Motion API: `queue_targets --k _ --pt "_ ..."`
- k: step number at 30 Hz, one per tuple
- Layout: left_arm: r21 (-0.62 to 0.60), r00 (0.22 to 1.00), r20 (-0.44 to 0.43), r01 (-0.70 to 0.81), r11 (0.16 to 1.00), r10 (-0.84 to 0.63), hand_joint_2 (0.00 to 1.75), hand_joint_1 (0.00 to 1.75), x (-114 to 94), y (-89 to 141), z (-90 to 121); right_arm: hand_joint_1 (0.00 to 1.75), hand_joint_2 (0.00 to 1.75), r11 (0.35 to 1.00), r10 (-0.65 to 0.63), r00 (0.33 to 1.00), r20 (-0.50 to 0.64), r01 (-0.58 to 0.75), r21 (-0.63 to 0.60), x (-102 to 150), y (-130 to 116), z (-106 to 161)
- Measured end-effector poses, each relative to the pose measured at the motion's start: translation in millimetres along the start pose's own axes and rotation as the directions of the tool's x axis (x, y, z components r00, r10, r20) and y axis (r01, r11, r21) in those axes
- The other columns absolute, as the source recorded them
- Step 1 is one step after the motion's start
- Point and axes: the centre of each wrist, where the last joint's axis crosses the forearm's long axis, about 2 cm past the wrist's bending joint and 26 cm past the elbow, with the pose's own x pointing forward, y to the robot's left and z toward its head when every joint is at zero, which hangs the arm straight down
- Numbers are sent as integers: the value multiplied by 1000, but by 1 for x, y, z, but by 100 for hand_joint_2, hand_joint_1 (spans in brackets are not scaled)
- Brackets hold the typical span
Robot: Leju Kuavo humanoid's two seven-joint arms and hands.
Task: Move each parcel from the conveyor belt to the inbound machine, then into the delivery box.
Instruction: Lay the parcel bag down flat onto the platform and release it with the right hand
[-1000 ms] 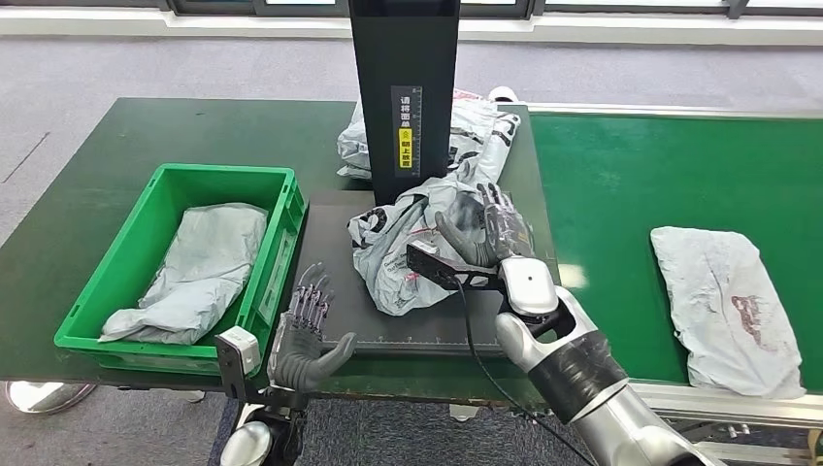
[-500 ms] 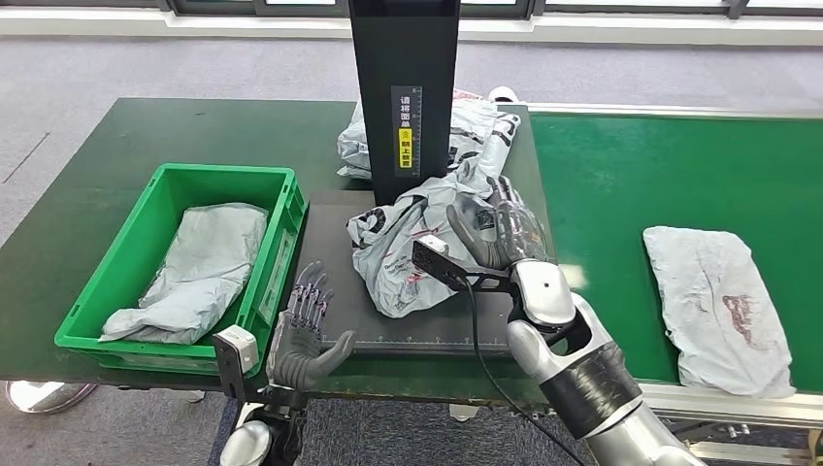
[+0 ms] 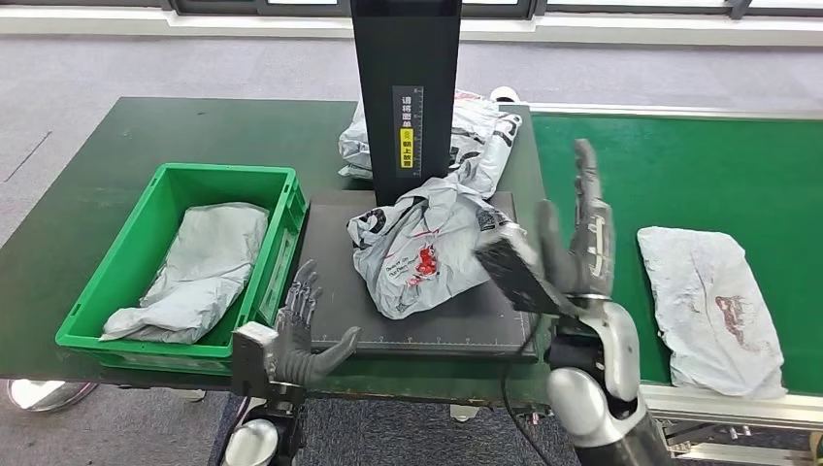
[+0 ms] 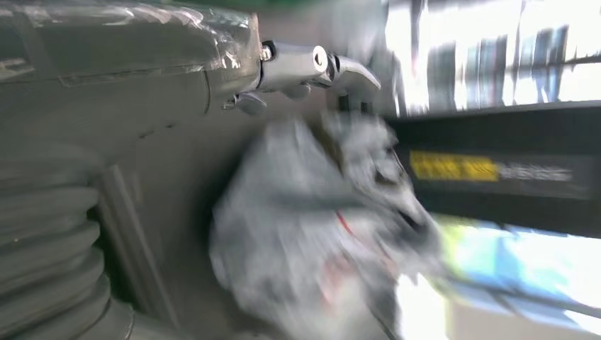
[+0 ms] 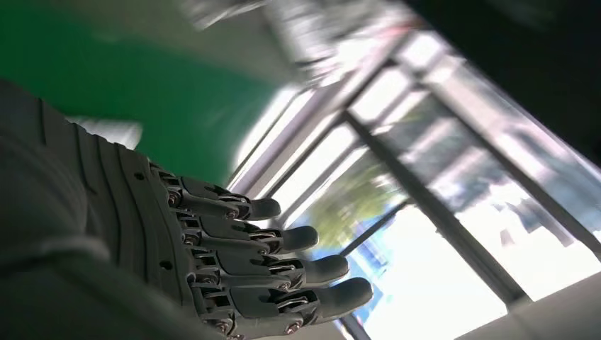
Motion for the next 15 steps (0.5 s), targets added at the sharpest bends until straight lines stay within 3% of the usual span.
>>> queue_targets --k 2,5,9,15 --pt "-35 957 11 289 957 -289 175 0 8 -6 -16 0 175 976 -207 978 -34 204 -79 -12 -2 19" --pt "-96 839 72 545 833 -540 175 0 22 -20 -44 0 175 954 -295 952 -79 289 -78 -26 8 40" --pt "-179 717 130 696 695 -685 175 0 28 -38 -76 0 175 940 -340 933 -121 335 -57 -27 24 53" --pt "-305 607 149 779 548 -781 175 0 11 -53 -99 0 175 927 -373 913 -168 372 -35 -24 38 59"
